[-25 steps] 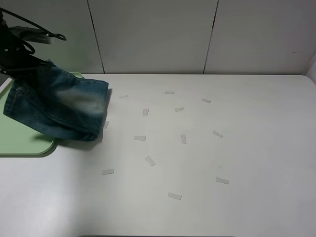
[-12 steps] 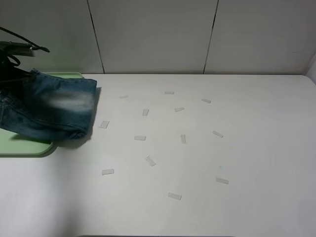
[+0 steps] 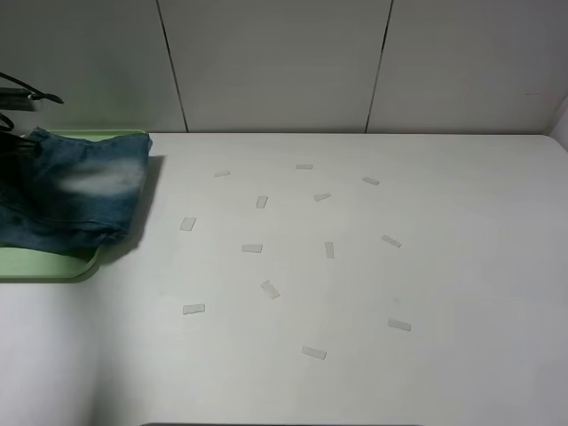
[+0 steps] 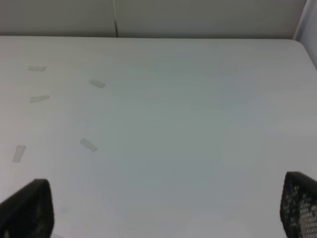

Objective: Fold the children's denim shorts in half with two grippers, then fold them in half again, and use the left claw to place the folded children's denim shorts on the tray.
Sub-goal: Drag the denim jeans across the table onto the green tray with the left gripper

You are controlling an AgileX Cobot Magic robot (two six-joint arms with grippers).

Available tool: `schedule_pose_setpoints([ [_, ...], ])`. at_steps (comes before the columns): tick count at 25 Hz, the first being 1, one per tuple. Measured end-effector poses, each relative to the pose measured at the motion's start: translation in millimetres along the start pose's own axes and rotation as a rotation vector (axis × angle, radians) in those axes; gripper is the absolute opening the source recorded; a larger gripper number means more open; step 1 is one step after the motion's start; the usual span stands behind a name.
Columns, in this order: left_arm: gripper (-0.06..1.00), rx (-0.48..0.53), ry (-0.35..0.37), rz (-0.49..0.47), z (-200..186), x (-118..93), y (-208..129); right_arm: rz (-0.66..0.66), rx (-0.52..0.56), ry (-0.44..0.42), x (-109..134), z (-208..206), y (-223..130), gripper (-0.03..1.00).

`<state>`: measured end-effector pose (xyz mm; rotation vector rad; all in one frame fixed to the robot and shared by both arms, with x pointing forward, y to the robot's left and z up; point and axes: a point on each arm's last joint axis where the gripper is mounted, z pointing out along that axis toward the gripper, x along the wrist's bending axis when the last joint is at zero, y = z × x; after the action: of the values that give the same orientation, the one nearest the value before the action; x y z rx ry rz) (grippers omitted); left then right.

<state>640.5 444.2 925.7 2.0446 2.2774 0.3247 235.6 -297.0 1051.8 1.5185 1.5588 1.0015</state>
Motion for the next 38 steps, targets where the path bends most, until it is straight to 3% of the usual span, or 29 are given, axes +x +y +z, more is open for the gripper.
schedule_pose_setpoints([
  [8,0.24,-0.025,0.022,-0.072,6.1,31.5,-5.6,0.000,0.000,0.000,0.0,0.0,0.0,0.69],
  [14,0.24,0.000,0.020,-0.072,20.4,34.7,-8.5,0.000,0.000,0.000,0.0,0.0,0.0,0.69],
  [21,0.24,-0.034,0.075,-0.021,20.3,39.8,-5.4,0.000,0.000,0.000,0.0,0.0,0.0,0.69],
  [34,0.24,-0.077,0.092,-0.009,23.0,41.2,-1.4,0.000,0.000,0.000,0.0,0.0,0.0,0.69],
  [36,0.34,-0.096,0.096,-0.008,22.8,41.6,0.4,0.000,0.000,0.000,0.0,0.0,0.0,0.69],
  [38,0.61,-0.139,0.105,-0.010,22.7,42.3,4.3,0.000,0.000,0.000,0.0,0.0,0.0,0.69],
])
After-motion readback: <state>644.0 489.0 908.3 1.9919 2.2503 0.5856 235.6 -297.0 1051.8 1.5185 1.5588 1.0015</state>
